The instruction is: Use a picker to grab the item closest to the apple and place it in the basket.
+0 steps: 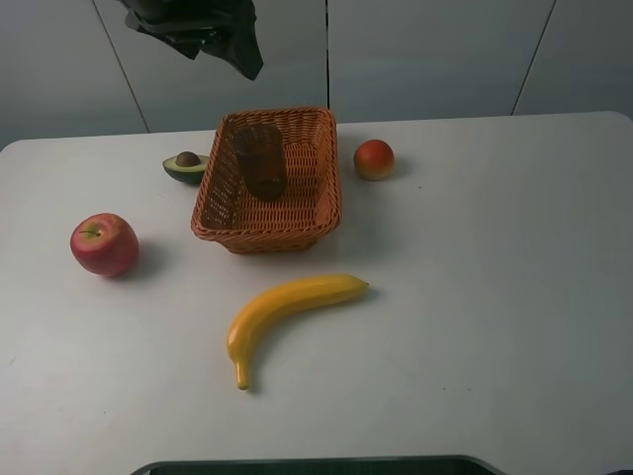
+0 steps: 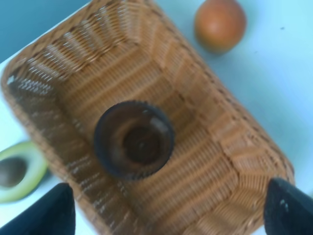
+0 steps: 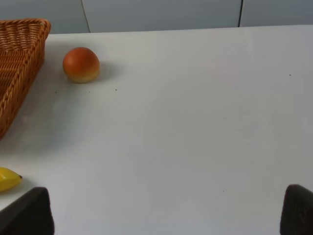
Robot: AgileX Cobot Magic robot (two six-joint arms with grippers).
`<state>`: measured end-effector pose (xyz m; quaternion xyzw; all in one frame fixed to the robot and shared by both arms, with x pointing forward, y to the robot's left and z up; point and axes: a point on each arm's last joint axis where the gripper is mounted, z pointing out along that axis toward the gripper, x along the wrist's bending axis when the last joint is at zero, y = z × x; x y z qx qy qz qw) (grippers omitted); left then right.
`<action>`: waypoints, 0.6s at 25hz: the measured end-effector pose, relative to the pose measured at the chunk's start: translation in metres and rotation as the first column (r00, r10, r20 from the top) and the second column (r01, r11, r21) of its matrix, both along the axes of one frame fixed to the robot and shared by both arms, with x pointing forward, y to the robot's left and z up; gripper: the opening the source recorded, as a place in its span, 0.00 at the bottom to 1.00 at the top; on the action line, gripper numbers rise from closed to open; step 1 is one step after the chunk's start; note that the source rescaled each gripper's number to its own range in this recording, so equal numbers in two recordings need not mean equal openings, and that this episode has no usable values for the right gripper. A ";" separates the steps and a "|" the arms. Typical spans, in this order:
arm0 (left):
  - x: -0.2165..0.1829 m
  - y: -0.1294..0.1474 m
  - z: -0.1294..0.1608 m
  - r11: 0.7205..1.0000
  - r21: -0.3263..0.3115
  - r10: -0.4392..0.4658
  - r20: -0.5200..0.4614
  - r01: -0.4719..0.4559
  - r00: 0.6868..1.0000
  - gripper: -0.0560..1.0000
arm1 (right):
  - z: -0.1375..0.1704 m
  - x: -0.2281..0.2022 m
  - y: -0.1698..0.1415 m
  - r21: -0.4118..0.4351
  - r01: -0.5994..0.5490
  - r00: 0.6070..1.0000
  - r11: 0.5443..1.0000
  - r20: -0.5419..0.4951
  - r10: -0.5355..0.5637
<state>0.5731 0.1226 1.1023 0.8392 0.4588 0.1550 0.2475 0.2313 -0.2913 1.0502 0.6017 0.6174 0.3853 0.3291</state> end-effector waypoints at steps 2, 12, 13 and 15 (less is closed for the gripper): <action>-0.001 0.018 0.009 0.999 0.004 0.041 -0.002 -0.041 0.999 0.99 | 0.000 0.000 0.000 0.000 0.000 1.000 1.000 0.000 0.000; -0.032 0.123 0.022 0.946 -0.003 0.323 0.004 -0.323 0.946 0.99 | 0.000 0.000 0.000 0.000 0.000 1.000 1.000 0.000 0.000; -0.038 0.132 0.024 0.936 -0.010 0.352 0.007 -0.352 0.936 0.99 | 0.000 0.000 0.000 0.000 0.000 1.000 1.000 0.000 0.000; -0.054 0.144 0.024 0.920 -0.016 0.392 0.005 -0.392 0.920 0.99 | 0.000 0.000 0.000 0.000 0.000 1.000 1.000 0.000 0.000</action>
